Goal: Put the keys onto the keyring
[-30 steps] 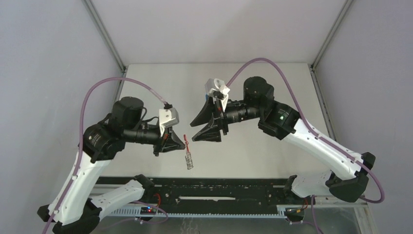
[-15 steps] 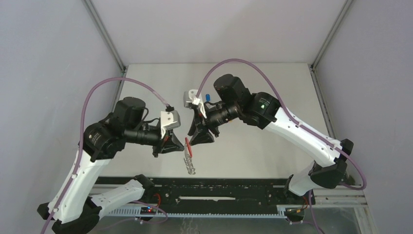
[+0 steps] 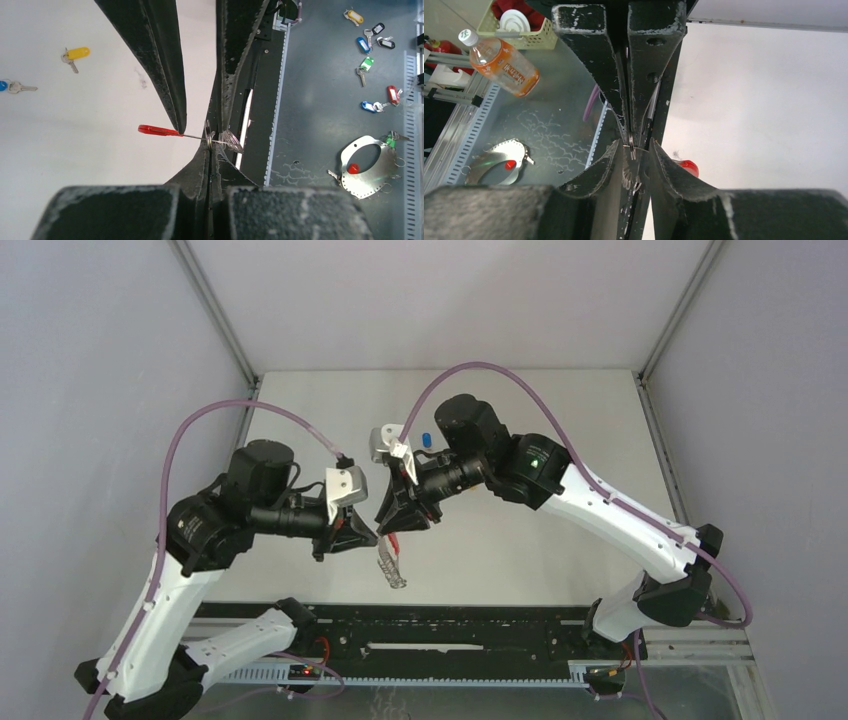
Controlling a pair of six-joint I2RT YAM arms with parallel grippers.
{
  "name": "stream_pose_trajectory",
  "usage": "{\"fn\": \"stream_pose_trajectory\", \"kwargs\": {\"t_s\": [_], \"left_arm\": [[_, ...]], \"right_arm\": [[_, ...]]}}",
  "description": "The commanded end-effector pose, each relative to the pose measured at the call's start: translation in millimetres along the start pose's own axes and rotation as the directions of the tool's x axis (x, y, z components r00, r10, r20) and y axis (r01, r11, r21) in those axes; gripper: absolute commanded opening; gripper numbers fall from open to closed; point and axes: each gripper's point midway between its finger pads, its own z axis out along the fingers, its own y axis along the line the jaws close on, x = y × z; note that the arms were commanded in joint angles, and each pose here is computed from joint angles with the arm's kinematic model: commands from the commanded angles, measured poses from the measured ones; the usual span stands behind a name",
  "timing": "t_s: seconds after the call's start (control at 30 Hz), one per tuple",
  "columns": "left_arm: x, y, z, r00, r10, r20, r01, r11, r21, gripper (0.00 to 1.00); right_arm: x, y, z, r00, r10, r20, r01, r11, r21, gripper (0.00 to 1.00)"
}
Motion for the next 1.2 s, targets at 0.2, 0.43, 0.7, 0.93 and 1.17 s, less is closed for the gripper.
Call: {"fn": "stream_pose_trajectory", "kwargs": {"t_s": [0.2,0.43,0.7,0.93,1.17], "left_arm": [[-23,-2,-12,0.994,0.077,0.080,-0.074,0.997,-0.037,0.00],[-25,-2,-14,0.993,0.084,0.088,-0.080,0.996,-0.044,0.00],[-26,-6,-16,0.992,0.086,0.097,-0.082,0.996,-0.038,0.00],[-26,-6,-17,0.991,0.093,0.100,-0.089,0.995,-0.048,0.00],[-28,-3,-20,0.988,0.107,0.109,-0.099,0.992,-0.072,0.00]], "right_arm": [[-14,9,2,0.998,-0.022,0.054,0.024,0.999,-0.037,0.36],[-11,5,6,0.999,-0.011,0.038,0.012,1.000,-0.026,0.38],[-18,-2,11,0.997,-0.016,0.070,0.016,1.000,0.007,0.39],[-22,2,10,0.995,-0.009,0.104,0.011,1.000,-0.023,0.14],[-13,5,9,0.997,0.020,0.075,-0.015,0.998,-0.057,0.00]]}}
